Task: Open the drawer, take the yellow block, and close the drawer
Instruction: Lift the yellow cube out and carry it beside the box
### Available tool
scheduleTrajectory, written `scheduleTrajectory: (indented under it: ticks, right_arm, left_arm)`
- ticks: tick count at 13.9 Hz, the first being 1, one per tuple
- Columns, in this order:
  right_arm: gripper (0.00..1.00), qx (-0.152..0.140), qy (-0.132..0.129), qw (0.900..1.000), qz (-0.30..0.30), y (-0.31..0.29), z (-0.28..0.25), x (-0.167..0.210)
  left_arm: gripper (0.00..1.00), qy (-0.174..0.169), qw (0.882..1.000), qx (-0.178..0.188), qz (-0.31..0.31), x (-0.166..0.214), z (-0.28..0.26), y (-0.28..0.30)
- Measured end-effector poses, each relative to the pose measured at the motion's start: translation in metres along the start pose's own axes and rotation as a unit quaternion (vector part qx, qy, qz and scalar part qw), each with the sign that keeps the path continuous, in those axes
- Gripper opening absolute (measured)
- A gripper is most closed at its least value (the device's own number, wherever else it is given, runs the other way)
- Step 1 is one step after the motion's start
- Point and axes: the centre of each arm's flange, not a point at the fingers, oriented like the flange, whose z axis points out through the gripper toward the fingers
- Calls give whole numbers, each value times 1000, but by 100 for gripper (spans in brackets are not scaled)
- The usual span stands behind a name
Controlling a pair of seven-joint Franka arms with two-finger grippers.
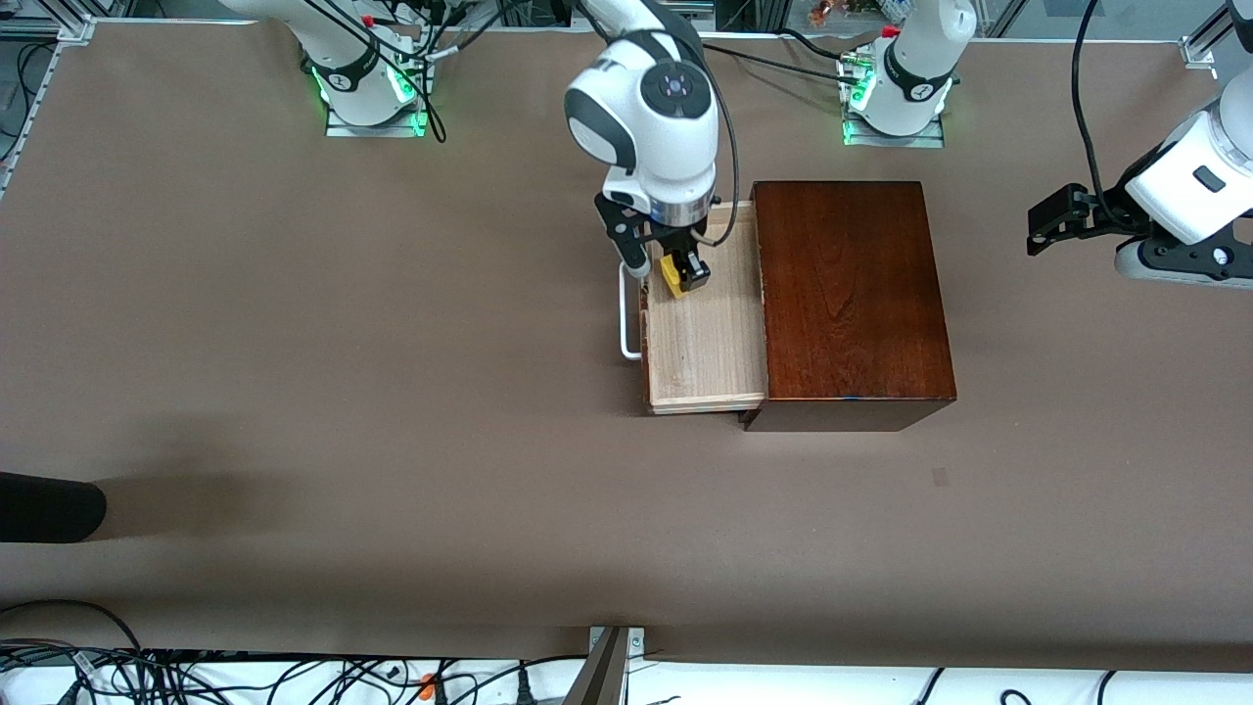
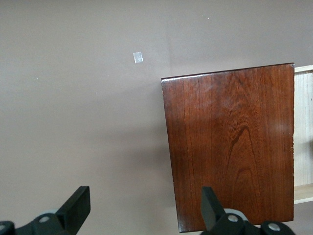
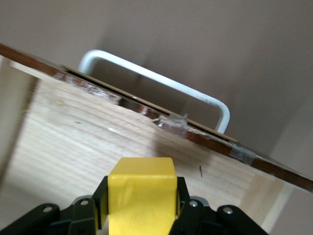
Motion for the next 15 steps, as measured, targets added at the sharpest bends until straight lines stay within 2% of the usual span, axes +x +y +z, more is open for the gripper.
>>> scheduleTrajectory:
  ticks: [2, 5, 9, 12, 15]
  right_arm:
    - [55, 1, -13, 1000, -10, -9, -41, 25]
    - [55, -20, -22, 996, -81, -17, -87, 78]
    - [55, -36, -16, 985, -166, -41, -97, 184]
    - [55, -63, -18, 968, -242, -46, -74, 277]
    - [55, -96, -36, 939, -327, -33, -40, 365]
  left_arm:
    - [100, 0, 1000, 0, 1, 0, 0, 1]
    - [100, 0, 1000, 0, 0, 0, 0, 1]
    - [100, 0, 1000, 0, 0, 0, 1, 1]
    - [100, 0, 1000, 0, 0, 0, 1, 1]
    - [100, 0, 1000, 0, 0, 0, 1, 1]
